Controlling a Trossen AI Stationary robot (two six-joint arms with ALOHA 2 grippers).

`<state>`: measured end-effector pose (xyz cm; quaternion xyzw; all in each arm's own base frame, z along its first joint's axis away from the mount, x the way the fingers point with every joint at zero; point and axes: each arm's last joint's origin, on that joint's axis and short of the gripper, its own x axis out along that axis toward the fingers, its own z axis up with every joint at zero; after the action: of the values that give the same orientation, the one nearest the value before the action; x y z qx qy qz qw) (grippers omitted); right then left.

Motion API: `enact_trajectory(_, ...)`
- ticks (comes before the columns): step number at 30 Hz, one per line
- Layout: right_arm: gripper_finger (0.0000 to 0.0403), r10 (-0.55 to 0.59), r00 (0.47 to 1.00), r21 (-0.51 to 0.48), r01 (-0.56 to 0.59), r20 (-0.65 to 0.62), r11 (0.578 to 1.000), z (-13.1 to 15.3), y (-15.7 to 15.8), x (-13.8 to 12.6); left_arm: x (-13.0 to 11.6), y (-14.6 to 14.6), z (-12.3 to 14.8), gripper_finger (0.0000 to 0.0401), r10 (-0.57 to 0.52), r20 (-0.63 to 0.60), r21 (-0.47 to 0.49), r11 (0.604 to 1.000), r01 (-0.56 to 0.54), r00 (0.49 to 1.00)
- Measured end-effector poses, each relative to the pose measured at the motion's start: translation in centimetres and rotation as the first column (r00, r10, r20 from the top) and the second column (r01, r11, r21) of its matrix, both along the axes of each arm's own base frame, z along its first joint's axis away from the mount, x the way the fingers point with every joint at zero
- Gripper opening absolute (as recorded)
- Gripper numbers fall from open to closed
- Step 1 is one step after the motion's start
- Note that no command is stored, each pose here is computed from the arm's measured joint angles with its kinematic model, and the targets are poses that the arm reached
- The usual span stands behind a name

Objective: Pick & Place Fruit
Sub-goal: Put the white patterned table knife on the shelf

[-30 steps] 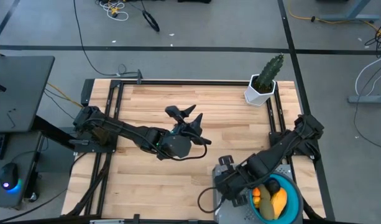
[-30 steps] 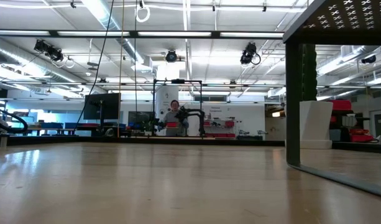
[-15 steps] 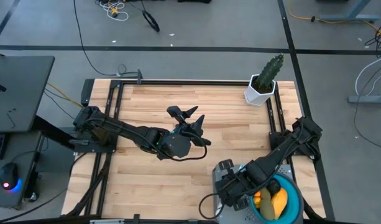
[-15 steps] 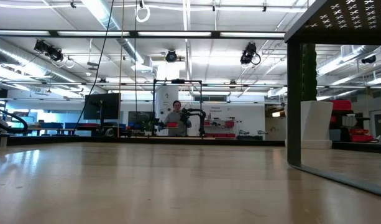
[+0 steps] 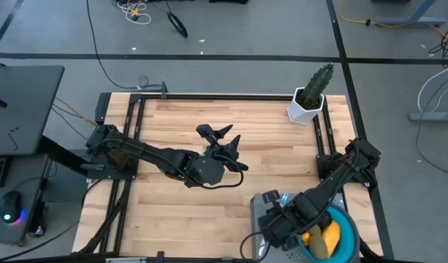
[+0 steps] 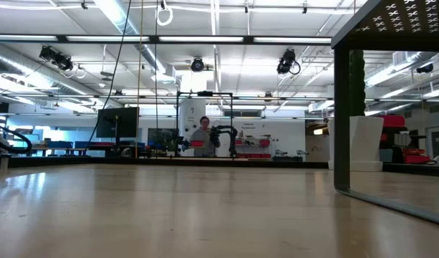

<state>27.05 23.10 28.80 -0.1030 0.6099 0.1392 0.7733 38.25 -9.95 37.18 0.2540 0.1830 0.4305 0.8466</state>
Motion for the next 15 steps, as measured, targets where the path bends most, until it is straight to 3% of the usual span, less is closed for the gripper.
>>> enact_trajectory(15,0.0048,0.012,0.998,0.025,-0.01,-0.055,1.0,-0.03,0.21,-0.53,0.01,0.01,0.0,0.0208,-0.002,0.0,-0.001,1.0,0.002,1.0)
